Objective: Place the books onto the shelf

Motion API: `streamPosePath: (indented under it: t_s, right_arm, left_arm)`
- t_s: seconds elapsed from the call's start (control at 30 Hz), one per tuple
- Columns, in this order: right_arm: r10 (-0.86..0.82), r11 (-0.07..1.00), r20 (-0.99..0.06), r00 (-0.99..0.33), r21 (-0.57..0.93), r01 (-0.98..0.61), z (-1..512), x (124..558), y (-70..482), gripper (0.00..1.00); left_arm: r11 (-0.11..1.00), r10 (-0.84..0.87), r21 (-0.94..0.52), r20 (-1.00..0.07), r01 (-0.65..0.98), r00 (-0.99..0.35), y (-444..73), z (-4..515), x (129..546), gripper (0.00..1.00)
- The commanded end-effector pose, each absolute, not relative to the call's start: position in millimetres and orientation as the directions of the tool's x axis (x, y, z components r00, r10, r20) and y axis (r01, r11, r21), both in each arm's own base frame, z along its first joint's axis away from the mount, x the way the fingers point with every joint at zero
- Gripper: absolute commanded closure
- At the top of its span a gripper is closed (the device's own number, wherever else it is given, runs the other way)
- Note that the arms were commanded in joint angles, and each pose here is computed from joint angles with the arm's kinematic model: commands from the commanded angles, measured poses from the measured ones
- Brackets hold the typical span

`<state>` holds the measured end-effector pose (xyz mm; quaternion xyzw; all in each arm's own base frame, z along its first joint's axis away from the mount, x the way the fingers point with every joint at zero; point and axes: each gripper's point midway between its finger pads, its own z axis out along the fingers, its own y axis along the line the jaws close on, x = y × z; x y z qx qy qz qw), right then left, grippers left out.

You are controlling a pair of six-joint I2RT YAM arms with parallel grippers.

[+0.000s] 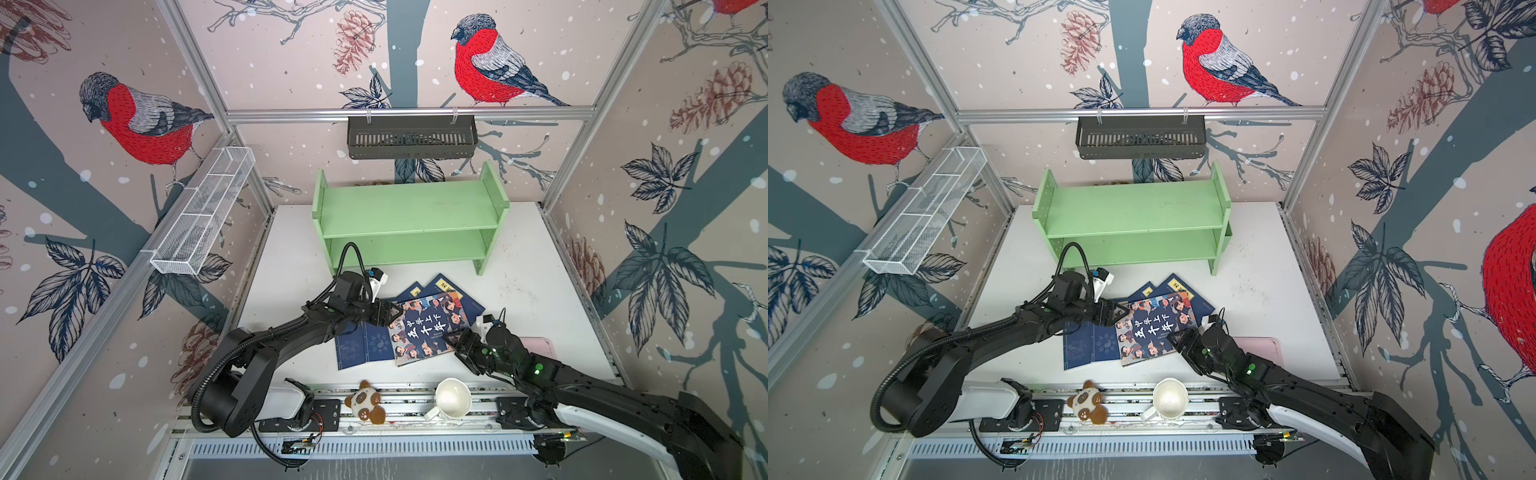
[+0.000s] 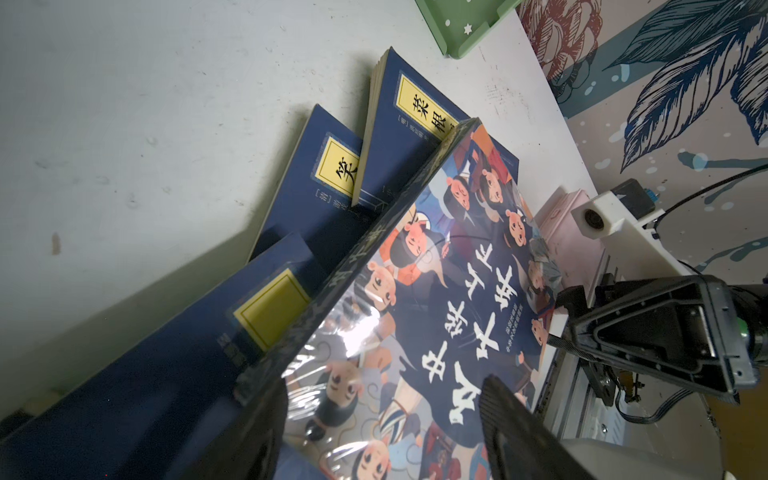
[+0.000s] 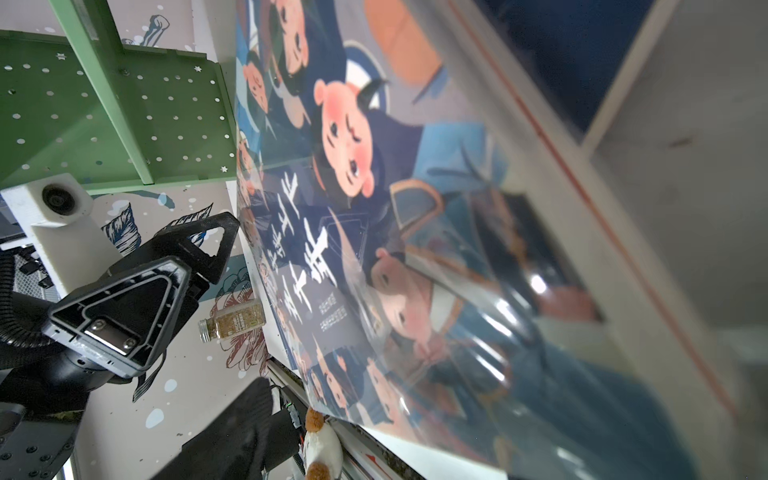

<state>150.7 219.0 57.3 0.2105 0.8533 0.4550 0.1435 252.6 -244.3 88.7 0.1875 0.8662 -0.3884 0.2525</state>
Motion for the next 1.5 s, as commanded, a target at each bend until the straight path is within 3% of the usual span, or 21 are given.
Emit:
streamPosePath:
  t_s: [0.0,0.67,1.07,1.47]
  right_arm:
    - [0.511,0.443,-0.078,-0.856,0.878,0.184,75,160,226,0.19]
    - [0.554,0.384,-0.128,-0.822,0.916,0.116,88,168,229,0.24]
    - [0.576,0.398,-0.119,-0.809,0.905,0.150,79,166,220,0.25]
    - [0.583,0.391,-0.126,-0.803,0.909,0.142,80,169,221,0.25]
  left_arm:
    - [0.596,0.136,-0.581,-0.608,0.555,-0.782,-250,92,253,0.27]
    - [0.492,0.183,-0.636,-0.592,0.595,-0.785,-266,94,236,0.28]
    - [0.649,0.195,-0.436,-0.696,0.623,-0.691,-254,100,283,0.27]
    - [0.639,0.207,-0.479,-0.646,0.601,-0.735,-262,82,282,0.27]
